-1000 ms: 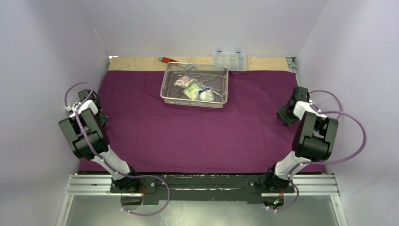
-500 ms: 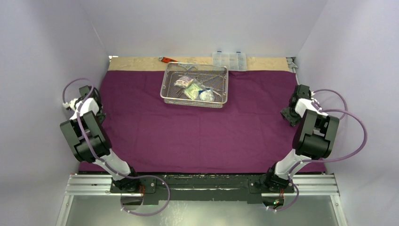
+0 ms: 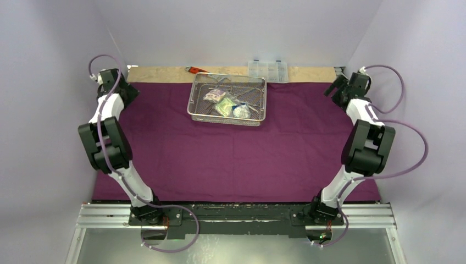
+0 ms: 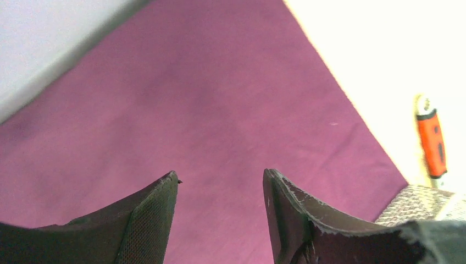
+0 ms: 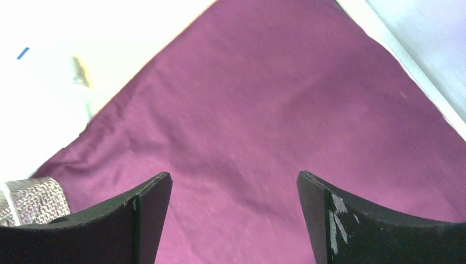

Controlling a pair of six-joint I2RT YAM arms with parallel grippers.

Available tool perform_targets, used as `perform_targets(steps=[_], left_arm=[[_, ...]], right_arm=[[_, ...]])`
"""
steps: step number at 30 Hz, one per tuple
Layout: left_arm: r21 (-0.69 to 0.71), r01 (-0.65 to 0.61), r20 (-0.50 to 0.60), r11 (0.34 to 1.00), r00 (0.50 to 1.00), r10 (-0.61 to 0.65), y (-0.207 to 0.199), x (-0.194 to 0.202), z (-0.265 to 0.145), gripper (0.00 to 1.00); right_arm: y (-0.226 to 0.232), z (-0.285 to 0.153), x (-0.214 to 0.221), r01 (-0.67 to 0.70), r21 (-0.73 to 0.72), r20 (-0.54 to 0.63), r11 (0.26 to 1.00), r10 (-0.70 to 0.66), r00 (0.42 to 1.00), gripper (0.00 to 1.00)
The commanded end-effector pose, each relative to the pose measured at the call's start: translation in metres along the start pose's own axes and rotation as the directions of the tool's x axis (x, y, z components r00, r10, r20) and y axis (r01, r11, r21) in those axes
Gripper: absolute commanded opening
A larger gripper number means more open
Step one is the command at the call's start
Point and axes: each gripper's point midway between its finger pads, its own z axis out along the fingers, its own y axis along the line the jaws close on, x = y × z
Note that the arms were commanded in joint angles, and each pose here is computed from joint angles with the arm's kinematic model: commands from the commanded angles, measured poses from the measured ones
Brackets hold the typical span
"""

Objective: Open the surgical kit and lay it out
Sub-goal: Smooth out the surgical kit at the center of the board.

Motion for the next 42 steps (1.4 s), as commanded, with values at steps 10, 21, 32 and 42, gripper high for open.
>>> perform_targets(steps=[10,21,32,42], left_arm=[[0.197,-0.084,-0.027,0.977,0.995,0.092,-0.098,0.011,0.098,0.57],[-0.033,-0.112,-0.026,0.993,0.994,0.111,-0.06,0.028,0.128,0.57],[-0.24,-0.108,-0.046,0.965,0.994,0.1,-0.024,0.033,0.139,0.57],[-0.409,-0.078,-0.036,0.909,0.997,0.07,0.008,0.035,0.133,0.57]], right_arm=[[0.122,0.096,0.009,0.44,-0.144,0.041,0.886,-0.439,0.898,0.9],[0.1,0.143,0.048,0.671,0.043,-0.057,0.741,-0.668,0.742,0.97],[0.058,0.167,0.054,0.715,0.192,-0.178,0.673,-0.692,0.699,0.98],[0.017,0.164,0.035,0.686,0.218,-0.227,0.694,-0.648,0.727,0.98]])
